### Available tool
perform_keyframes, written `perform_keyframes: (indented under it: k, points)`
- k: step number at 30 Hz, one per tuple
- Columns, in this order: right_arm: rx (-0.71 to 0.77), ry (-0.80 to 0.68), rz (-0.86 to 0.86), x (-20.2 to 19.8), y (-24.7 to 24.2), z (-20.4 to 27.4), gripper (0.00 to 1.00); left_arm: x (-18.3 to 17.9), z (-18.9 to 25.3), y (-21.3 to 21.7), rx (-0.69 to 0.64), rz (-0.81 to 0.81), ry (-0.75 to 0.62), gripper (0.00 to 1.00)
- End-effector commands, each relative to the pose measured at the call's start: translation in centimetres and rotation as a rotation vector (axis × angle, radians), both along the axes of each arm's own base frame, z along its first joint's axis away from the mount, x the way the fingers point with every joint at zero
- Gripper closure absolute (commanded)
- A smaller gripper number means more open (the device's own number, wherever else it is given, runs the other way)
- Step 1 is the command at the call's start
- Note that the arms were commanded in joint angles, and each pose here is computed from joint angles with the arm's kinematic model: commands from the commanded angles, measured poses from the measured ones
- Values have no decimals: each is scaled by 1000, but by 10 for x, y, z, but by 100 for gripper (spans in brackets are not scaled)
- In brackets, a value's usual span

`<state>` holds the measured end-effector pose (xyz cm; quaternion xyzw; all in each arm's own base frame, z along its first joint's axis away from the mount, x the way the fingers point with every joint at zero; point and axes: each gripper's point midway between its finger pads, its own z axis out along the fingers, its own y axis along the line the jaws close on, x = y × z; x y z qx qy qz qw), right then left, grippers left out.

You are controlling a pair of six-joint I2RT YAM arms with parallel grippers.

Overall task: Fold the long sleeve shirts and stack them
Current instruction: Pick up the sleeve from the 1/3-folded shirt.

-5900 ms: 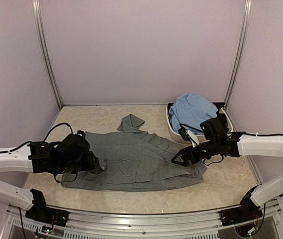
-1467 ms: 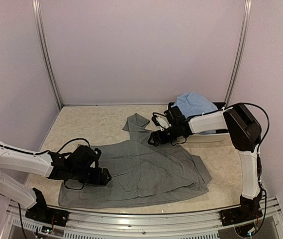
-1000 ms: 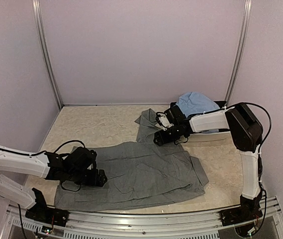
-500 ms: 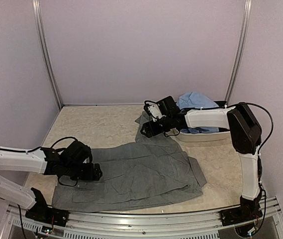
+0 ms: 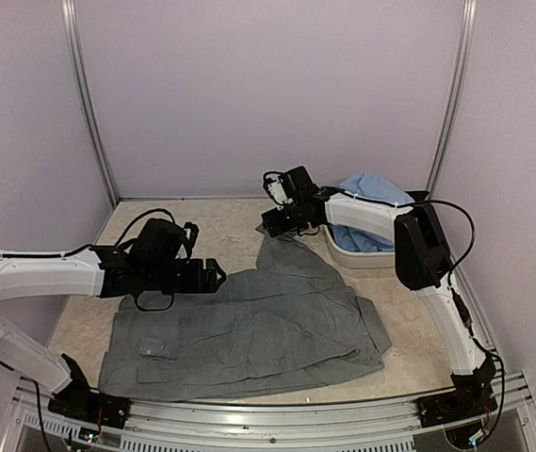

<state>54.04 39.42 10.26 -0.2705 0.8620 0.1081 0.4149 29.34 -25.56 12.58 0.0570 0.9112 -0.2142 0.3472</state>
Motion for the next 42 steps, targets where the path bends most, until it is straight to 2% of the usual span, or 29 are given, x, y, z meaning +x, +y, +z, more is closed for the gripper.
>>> perform_keyframes:
  k: [1,8,12,16,20,29,34,42]
  points:
    - [-49,74,-9,5,-16,-25,27,13,6,-10,30,-31,-40,12]
    - [-23,141,51,-1,-6,-52,34,17,1,-16,34,-46,-34,12]
    - [24,174,102,-6,1,-56,44,20,-5,-12,57,-38,-29,12]
    - [80,197,133,-7,3,-57,63,24,-5,-10,58,-32,-32,11]
    - [62,148,141,-2,-1,-42,99,30,-3,-6,57,-22,-37,11]
    - [38,-102,155,-3,-20,76,100,46,5,-6,20,-22,-45,11]
    - [97,-199,253,-43,-27,123,100,52,8,-13,-10,-37,-39,11]
    - [72,-220,348,-132,-41,116,100,54,31,-19,-56,-72,-57,11]
